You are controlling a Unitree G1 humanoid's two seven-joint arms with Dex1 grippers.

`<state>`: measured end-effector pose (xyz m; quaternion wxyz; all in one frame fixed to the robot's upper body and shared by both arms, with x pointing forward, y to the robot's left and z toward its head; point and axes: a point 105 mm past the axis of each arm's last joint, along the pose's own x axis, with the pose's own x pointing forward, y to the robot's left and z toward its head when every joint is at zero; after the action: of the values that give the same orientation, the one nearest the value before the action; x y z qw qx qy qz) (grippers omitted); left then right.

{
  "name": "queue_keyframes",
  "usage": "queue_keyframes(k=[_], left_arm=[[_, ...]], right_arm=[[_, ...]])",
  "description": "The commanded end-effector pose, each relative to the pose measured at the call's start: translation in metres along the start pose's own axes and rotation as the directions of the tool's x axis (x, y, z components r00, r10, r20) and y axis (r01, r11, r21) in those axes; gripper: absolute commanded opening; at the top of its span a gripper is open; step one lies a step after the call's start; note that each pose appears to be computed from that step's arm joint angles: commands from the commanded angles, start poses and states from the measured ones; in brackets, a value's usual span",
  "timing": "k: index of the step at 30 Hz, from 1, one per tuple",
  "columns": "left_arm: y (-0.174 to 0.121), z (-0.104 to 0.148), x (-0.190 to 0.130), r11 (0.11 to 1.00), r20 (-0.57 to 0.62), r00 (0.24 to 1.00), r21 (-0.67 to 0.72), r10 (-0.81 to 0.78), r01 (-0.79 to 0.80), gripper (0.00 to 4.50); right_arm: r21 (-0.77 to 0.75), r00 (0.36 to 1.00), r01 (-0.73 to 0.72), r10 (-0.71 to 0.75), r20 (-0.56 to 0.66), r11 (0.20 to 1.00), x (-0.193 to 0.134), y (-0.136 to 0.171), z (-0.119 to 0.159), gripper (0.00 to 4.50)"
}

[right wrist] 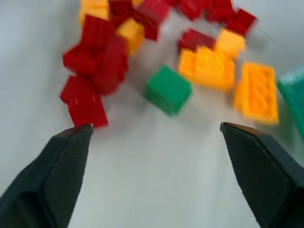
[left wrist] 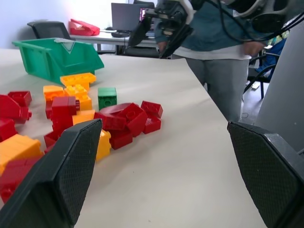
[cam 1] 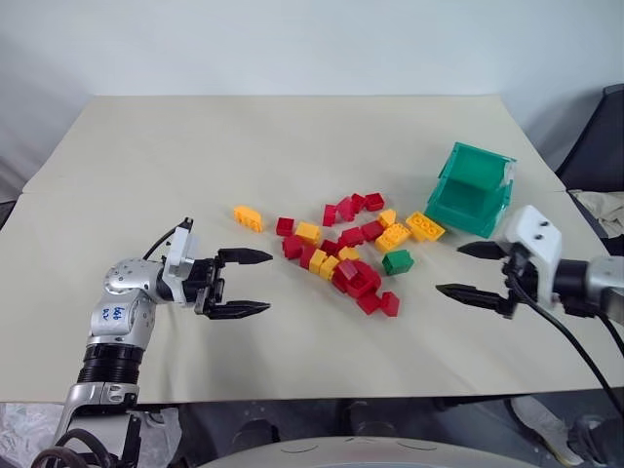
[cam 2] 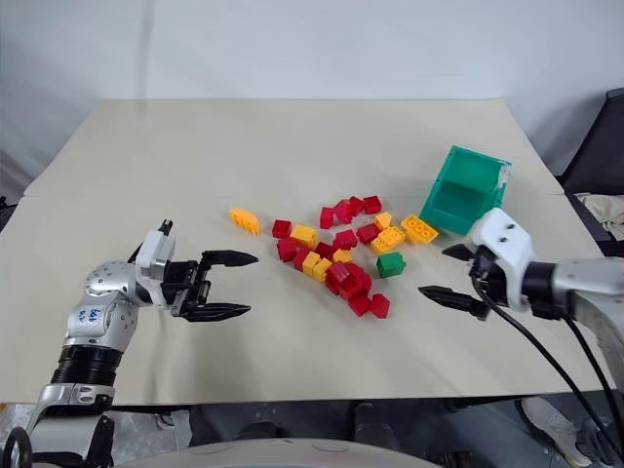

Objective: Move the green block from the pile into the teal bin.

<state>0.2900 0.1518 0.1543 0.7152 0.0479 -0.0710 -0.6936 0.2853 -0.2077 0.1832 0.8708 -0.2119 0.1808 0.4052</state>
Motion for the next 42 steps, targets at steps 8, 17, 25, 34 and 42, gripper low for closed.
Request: queue_keyframes(k=[8, 17, 25, 34, 42], left_arm=[[-0.005, 0.006, -0.004, 0.999, 0.004, 1.000, 0.039, 0.021, -0.021, 4.50], [-0.015, 0.006, -0.007, 0.998, 0.000, 0.999, 0.035, 0.053, -0.053, 4.50], [-0.013, 0.006, -0.007, 0.997, -0.002, 0.998, 0.029, 0.068, -0.068, 4.50], [-0.002, 0.004, 0.003, 0.998, -0.025, 0.998, 0.010, 0.066, -0.065, 4.50], [0.034, 0.010, 0.024, 0.983, -0.039, 0.983, 0.034, 0.180, -0.179, 4.50]], right_arm=[[-0.060, 0.982, -0.107, 0.096, -0.165, 0.992, 0.067, -0.028, -0.006, 4.48], [-0.089, 0.967, -0.192, 0.173, -0.188, 0.977, 0.096, -0.029, -0.002, 3.89], [-0.152, 0.973, -0.166, 0.136, -0.187, 0.974, 0.079, -0.032, 0.011, 2.29], [-0.172, 0.969, 0.228, -0.240, -0.050, 0.958, 0.027, -0.102, 0.050, 2.29], [-0.198, 0.861, 0.489, -0.507, -0.049, 0.850, 0.020, -0.166, 0.040, 2.29]])
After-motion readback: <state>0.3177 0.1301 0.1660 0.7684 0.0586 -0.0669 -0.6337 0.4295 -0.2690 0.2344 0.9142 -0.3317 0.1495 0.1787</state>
